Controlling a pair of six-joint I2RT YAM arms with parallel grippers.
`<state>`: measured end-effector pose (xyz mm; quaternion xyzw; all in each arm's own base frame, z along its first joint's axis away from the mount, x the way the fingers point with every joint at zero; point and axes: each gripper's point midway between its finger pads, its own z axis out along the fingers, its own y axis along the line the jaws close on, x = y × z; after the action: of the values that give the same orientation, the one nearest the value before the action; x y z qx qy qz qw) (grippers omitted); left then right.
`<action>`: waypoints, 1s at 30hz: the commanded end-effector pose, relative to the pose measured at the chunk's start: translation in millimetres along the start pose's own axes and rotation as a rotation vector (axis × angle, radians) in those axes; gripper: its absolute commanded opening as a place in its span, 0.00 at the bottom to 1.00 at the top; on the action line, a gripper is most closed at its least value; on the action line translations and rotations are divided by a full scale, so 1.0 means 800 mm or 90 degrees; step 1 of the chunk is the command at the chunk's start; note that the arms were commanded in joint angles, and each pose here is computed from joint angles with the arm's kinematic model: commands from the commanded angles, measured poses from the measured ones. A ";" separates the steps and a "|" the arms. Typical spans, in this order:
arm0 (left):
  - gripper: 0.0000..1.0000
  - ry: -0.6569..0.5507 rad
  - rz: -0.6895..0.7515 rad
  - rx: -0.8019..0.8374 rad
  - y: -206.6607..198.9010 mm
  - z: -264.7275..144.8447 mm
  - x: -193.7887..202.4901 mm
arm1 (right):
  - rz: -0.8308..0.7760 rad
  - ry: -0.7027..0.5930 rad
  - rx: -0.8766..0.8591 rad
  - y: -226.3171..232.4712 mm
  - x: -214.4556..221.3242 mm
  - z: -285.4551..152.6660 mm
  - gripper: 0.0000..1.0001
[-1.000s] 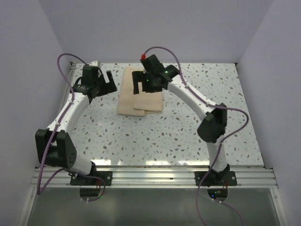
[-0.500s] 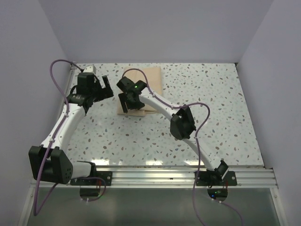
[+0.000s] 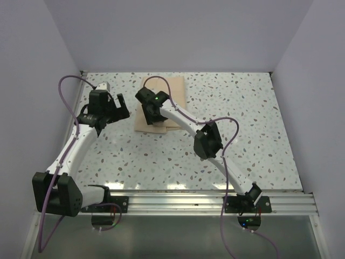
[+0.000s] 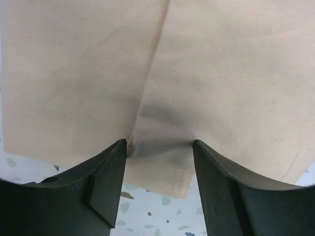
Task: Open and lay out the surgical kit
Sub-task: Open the surgical kit at the center of the board.
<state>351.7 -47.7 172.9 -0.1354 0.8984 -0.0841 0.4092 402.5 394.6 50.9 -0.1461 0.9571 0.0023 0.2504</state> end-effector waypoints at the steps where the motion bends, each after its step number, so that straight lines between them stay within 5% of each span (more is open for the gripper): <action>1: 1.00 -0.043 -0.007 0.019 -0.006 -0.010 -0.020 | 0.022 -0.057 0.036 -0.025 -0.036 -0.030 0.60; 8: 1.00 -0.046 -0.008 0.028 -0.010 -0.013 -0.024 | 0.017 -0.030 0.030 -0.015 -0.018 -0.001 0.57; 11: 1.00 -0.048 -0.005 0.025 -0.009 -0.014 -0.023 | 0.015 -0.018 0.024 -0.011 -0.011 0.006 0.49; 14: 1.00 -0.048 -0.002 0.021 -0.007 -0.013 -0.022 | 0.006 -0.002 0.014 -0.002 0.000 0.009 0.24; 15: 1.00 -0.048 -0.001 0.021 -0.007 -0.012 -0.022 | 0.004 0.001 0.013 -0.001 0.003 0.009 0.01; 21: 1.00 -0.062 0.004 0.014 -0.008 -0.006 -0.035 | 0.033 -0.063 0.056 -0.041 -0.038 -0.041 0.00; 30: 1.00 -0.059 0.086 0.017 -0.055 0.022 -0.065 | 0.235 -0.155 0.175 -0.255 -0.083 -0.148 0.00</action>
<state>381.6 -61.4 181.9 -0.1036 0.9004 -0.0678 0.4170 427.4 280.3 128.9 -0.0344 0.9532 -0.0475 0.2965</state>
